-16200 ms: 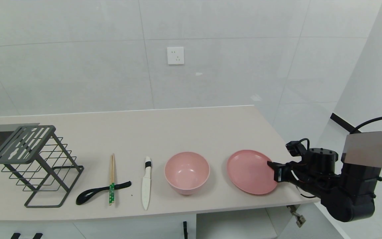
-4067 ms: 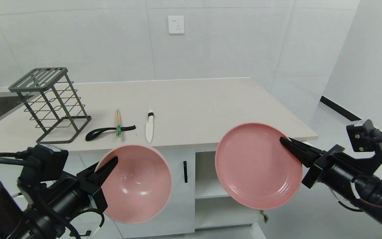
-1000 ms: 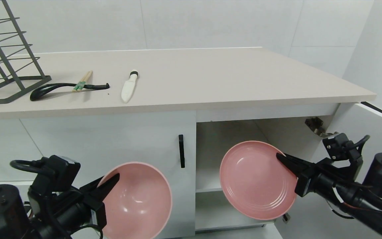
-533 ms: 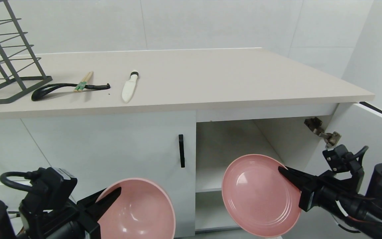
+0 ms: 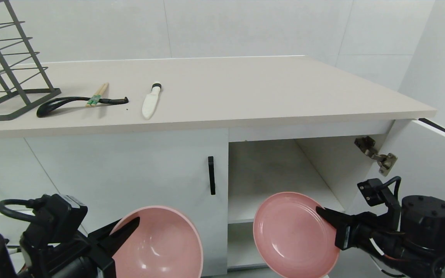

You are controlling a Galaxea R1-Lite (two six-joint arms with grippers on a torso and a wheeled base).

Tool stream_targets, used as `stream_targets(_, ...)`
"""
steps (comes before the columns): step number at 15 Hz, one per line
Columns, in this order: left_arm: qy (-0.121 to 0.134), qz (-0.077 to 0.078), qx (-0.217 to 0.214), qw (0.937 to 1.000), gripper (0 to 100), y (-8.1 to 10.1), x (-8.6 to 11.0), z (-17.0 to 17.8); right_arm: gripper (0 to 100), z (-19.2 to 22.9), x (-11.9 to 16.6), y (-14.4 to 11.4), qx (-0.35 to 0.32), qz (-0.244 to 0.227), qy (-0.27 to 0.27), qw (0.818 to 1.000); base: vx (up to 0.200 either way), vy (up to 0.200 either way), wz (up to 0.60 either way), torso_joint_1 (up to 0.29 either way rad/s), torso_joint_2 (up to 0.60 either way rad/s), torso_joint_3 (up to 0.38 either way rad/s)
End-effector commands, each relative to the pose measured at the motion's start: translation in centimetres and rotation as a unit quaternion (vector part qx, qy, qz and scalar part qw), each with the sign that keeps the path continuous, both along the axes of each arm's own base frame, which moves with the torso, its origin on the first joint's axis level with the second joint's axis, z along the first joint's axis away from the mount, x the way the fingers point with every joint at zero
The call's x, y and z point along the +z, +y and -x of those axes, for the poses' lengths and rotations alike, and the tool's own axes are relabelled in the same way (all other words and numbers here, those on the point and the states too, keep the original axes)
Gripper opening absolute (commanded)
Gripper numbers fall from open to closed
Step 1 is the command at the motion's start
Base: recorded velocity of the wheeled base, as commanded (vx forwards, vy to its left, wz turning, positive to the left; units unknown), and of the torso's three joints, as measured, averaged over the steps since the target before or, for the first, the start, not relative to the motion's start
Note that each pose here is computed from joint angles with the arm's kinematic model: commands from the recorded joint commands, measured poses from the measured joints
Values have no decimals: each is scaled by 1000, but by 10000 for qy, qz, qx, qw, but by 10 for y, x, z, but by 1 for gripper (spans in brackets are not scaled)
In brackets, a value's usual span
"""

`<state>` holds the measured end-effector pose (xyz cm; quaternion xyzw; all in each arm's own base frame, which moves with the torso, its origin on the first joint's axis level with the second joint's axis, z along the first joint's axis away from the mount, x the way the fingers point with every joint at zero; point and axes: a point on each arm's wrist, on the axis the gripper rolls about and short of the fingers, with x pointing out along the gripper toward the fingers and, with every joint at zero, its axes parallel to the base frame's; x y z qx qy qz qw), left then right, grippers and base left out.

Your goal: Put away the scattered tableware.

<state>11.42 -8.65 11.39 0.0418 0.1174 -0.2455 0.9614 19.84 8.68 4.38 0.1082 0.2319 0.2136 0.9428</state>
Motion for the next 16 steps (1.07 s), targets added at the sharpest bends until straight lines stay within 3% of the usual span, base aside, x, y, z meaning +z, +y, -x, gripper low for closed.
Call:
stream_targets(1, 67, -41, 15, 10000, 0, -1, -2, -2, 0, -1, -6, 2, -123, -241, 291, 9992, 0, 0, 0, 0, 0, 0)
stream_targets(8, 61, -36, 122, 9999, 0, 1, -2, -4, 0, -33, -50, 18, -219, -256, 838, 9959, 0, 0, 0, 0, 0, 0)
stream_targets(16, 27, -18, 120, 9999, 0, 2, -1, -3, 0, -86, -91, 48, -123, -371, 559, 9977, 0, 0, 0, 0, 0, 0)
